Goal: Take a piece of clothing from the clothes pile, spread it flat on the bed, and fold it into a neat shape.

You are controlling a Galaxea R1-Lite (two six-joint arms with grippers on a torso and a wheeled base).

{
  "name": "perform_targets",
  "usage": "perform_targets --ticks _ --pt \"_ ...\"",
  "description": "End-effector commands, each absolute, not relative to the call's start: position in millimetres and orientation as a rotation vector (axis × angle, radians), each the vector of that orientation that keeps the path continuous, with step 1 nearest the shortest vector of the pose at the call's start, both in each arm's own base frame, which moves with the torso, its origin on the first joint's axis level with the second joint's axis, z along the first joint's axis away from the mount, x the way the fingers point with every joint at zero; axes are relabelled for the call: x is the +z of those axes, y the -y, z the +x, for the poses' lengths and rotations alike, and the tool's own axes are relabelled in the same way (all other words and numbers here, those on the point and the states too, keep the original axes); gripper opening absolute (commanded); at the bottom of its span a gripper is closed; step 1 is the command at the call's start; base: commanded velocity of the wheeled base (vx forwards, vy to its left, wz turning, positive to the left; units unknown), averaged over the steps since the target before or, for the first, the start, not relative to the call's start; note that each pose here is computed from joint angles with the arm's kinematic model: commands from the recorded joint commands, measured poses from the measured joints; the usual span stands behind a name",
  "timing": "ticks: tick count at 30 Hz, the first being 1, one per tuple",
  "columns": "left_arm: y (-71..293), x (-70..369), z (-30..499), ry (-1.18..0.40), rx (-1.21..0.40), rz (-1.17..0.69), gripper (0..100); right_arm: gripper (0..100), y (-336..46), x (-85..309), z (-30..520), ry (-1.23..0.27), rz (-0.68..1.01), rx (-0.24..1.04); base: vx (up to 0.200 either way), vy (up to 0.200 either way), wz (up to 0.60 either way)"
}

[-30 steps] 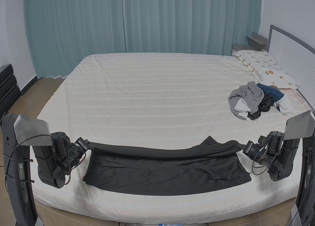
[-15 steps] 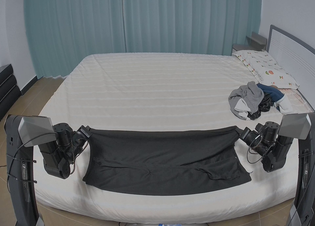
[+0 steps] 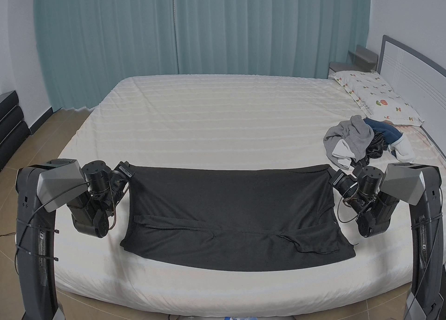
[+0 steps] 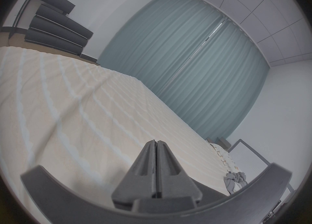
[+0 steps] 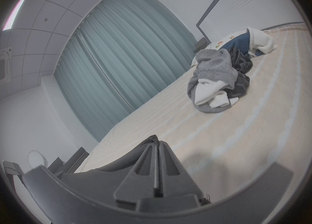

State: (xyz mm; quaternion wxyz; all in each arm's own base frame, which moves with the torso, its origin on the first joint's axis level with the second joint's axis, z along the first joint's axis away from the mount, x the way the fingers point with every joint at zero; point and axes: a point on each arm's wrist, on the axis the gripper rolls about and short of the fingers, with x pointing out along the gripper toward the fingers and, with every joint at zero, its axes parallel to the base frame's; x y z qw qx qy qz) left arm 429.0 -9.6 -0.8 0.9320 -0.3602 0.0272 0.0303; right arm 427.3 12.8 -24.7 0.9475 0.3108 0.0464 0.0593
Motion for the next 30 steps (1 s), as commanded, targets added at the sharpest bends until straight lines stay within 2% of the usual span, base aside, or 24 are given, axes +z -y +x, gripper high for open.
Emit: perform_targets --ticks 1,4,9,14,22,30 --pt "9.0 -13.1 420.9 -0.098 0.107 -0.729 0 0 -13.7 -27.3 407.7 -0.164 0.632 0.122 0.0 0.0 0.0" --pt "9.0 -12.0 400.4 -0.159 0.101 -0.72 0 0 -10.8 -16.3 383.1 -0.236 0.634 0.174 0.0 0.0 0.0" --pt "9.4 -9.0 381.9 -0.193 0.068 -0.681 0 0 -6.7 -8.0 361.2 -0.283 0.615 0.183 0.0 0.0 0.0" --pt "8.2 -25.1 351.0 -0.293 0.033 -0.557 0 0 -8.6 -25.1 325.2 -0.438 0.555 0.2 0.0 0.0 0.0" --pt "8.9 -35.7 331.7 -0.382 0.047 -0.538 0 0 -8.9 -47.5 302.4 -0.569 0.548 0.168 0.0 0.0 0.0" --pt "9.4 -45.7 326.1 -0.427 0.053 -0.539 0 0 -7.9 -50.3 300.3 -0.582 0.548 0.162 0.0 0.0 0.0"
